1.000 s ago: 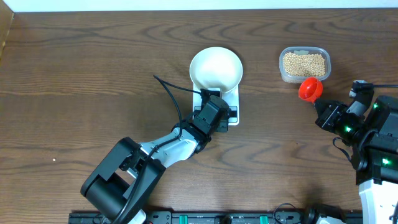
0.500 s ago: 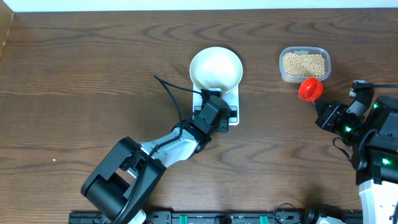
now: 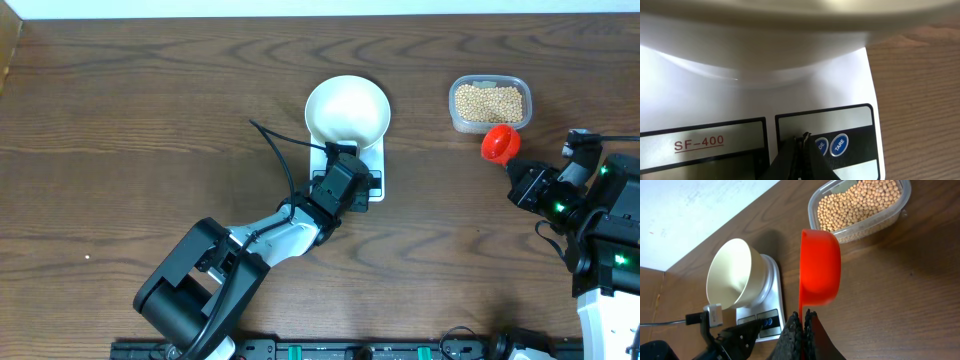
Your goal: Scoop item into bowl and weigh 50g on scale
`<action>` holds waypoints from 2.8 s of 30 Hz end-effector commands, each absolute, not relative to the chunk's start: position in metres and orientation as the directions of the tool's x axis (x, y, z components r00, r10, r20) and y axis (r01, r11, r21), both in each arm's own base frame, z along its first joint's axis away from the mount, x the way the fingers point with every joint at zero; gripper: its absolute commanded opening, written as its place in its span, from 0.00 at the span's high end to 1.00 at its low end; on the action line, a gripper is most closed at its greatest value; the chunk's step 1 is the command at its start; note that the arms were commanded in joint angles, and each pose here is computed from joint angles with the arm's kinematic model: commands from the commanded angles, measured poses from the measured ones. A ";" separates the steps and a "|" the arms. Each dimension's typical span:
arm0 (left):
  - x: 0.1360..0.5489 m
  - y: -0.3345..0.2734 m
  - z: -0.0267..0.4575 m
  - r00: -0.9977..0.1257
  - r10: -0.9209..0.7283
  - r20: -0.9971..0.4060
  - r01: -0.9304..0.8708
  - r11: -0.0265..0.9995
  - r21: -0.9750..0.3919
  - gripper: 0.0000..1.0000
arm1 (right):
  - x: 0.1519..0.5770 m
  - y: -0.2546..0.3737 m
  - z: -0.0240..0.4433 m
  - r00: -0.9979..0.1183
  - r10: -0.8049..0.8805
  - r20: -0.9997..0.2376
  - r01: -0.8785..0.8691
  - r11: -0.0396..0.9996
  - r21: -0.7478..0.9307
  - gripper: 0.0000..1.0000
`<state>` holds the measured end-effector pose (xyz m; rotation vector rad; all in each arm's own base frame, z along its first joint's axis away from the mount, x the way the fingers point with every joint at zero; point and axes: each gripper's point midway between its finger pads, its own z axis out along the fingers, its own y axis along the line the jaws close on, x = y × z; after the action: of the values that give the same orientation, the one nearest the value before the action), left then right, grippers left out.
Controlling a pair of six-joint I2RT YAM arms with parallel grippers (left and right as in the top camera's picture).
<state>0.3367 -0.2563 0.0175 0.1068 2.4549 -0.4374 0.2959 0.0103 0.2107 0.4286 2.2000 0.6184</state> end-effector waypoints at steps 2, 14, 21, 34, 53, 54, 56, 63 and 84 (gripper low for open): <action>0.327 -0.244 -0.011 -0.831 0.013 -0.557 0.161 0.962 -0.219 0.93 | 0.298 0.007 0.218 -0.615 0.474 -0.631 0.088 0.836 0.542 0.99; 0.323 -0.228 -0.019 -0.841 0.038 -0.539 0.136 0.980 -0.144 0.93 | 0.296 0.008 0.216 -0.621 0.475 -0.623 0.093 0.834 0.543 0.99; 0.317 -0.221 -0.034 -0.859 0.056 -0.508 0.128 0.986 -0.108 0.93 | 0.296 0.008 0.216 -0.622 0.476 -0.622 0.094 0.834 0.543 0.99; 0.310 -0.209 -0.041 -0.875 0.073 -0.478 0.111 0.992 -0.052 0.93 | 0.296 0.008 0.215 -0.623 0.476 -0.621 0.096 0.834 0.543 0.99; 0.299 -0.217 -0.043 -0.880 0.111 -0.462 0.146 0.988 -0.041 0.93 | 0.295 0.008 0.215 -0.624 0.476 -0.620 0.096 0.834 0.544 0.99; 0.298 -0.217 -0.043 -0.881 0.111 -0.460 0.148 0.988 -0.045 0.93 | 0.295 0.008 0.215 -0.624 0.476 -0.620 0.096 0.834 0.544 0.99; 0.298 -0.218 -0.043 -0.881 0.111 -0.460 0.149 0.988 -0.047 0.93 | 0.295 0.008 0.215 -0.624 0.476 -0.620 0.096 0.834 0.544 0.99; 0.305 -0.223 -0.039 -0.867 0.099 -0.488 0.151 0.986 -0.069 0.93 | 0.295 0.008 0.215 -0.624 0.476 -0.620 0.096 0.834 0.544 0.99; 0.310 -0.230 -0.035 -0.855 0.091 -0.510 0.163 0.982 -0.097 0.93 | 0.295 0.008 0.214 -0.628 0.477 -0.615 0.099 0.833 0.544 0.99</action>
<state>0.3361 -0.2549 0.0142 0.1297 2.4638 -0.3013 0.2929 0.0104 0.2068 0.4415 2.2187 0.6179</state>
